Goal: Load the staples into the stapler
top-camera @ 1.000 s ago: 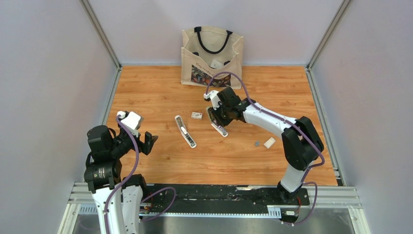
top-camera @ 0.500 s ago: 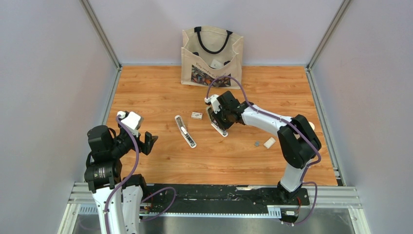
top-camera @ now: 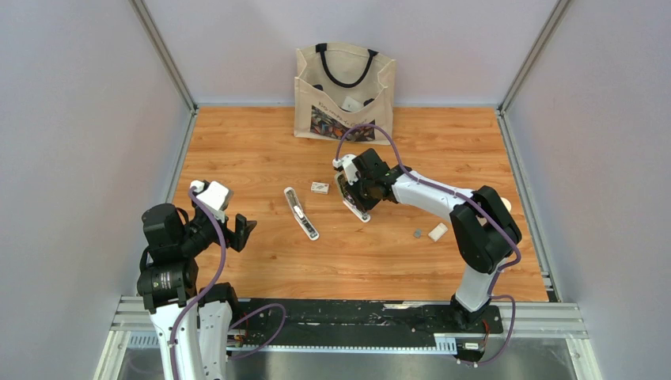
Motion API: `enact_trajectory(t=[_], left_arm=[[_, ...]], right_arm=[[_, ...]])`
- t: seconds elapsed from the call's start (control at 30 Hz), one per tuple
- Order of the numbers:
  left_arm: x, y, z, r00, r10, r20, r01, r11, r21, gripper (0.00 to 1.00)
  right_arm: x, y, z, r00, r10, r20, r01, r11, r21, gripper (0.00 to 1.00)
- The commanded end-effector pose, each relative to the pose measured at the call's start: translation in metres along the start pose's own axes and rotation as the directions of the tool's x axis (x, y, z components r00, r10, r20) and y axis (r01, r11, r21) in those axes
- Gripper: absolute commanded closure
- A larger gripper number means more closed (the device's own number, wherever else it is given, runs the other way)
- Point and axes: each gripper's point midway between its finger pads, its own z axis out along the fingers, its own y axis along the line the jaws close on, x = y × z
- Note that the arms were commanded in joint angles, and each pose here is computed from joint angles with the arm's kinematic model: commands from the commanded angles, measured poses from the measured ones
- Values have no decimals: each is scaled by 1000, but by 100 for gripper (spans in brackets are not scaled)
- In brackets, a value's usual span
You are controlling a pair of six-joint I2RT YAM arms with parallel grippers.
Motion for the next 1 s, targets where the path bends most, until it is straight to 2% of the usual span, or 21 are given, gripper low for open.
enact_trajectory(t=[0.0,0.97], left_arm=[[-4,1,2,1000,0,21,0,1000,2,7],[-3,2,2,1000,0,22,0,1000,-3,7]], right_arm=[[-10,0,-1,999,8,39,-9,1000,10,83],[-15,6,-10,998,2,70,-1,1000,-22,85]])
